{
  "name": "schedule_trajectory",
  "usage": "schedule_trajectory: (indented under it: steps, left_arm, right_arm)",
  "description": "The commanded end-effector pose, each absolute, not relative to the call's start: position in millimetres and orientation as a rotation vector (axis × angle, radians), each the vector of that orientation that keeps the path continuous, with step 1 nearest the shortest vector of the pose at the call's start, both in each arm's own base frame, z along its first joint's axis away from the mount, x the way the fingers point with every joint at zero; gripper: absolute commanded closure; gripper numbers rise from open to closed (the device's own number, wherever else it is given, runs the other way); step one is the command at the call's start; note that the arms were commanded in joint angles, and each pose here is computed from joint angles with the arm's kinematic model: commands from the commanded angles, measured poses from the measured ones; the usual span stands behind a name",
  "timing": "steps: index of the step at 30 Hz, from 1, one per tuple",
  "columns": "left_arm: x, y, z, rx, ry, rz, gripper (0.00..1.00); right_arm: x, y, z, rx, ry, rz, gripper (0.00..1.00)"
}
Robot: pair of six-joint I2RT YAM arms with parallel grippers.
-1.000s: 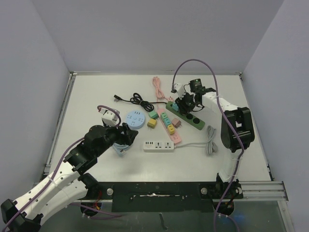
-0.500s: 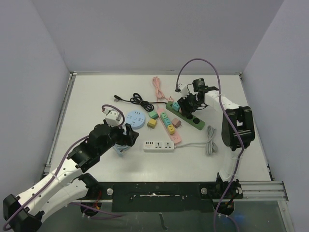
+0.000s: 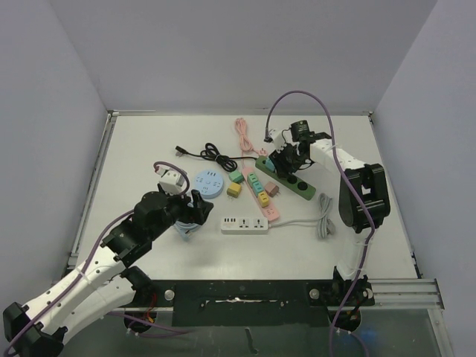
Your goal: Insert the plug
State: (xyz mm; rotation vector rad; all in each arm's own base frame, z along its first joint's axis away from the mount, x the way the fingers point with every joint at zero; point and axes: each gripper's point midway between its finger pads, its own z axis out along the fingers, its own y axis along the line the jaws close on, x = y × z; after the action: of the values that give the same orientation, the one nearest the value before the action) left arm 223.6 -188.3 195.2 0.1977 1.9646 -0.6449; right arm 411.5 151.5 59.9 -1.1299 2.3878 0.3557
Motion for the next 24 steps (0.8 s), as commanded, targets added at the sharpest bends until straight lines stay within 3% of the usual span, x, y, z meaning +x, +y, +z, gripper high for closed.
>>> schedule_trajectory:
  steps: [1, 5, 9, 16, 24]
  left_arm:
    - [229, -194, 215, 0.208, 1.898, -0.670, 0.18]
    - [229, -194, 216, 0.208, 1.897, -0.671, 0.19]
    - [228, -191, 216, 0.196, 1.896, -0.660, 0.19]
    - [228, -189, 215, 0.188, 1.894, -0.655, 0.19]
    - [231, -190, 210, 0.189, 1.911, -0.644, 0.19]
  right_arm:
    - [429, 151, 94, -1.094, 2.312, 0.265, 0.60]
    - [428, 148, 87, -1.102, 2.329, 0.244, 0.73]
    - [422, 134, 52, -1.150, 2.407, 0.184, 0.99]
    - [401, 108, -26, -1.191, 2.597, 0.062, 1.00]
    - [394, 102, -60, -1.197, 2.676, -0.057, 1.00]
